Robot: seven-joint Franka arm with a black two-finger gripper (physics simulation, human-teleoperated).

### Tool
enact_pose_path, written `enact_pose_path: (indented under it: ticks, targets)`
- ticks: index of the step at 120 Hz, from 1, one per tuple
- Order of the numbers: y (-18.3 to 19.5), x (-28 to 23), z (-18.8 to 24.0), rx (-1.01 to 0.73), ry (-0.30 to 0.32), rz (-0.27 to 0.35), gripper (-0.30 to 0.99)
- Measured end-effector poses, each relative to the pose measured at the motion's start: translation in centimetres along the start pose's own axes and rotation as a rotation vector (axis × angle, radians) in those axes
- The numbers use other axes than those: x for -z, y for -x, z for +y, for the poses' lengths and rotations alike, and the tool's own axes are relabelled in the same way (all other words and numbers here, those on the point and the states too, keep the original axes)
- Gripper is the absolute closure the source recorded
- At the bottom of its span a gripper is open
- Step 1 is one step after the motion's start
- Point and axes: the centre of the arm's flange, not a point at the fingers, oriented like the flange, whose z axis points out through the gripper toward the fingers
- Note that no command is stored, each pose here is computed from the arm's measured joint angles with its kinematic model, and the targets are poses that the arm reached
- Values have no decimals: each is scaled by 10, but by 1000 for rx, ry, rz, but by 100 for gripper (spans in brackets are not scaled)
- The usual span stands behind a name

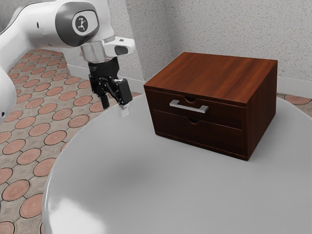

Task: Pull the drawer handle with one arm to open the drawer

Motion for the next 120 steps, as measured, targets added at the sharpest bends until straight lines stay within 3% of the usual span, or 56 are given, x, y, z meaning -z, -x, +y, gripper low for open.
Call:
enact_pose_path:
  ticks: [39,56,63,120]
  targets:
    - [1,2,2,-3,-2,4,0]
    - [37,63,14,-13,-22,116,0]
    - [42,73,25,-29,-22,133,0]
    - [44,72,28,-12,-15,117,0]
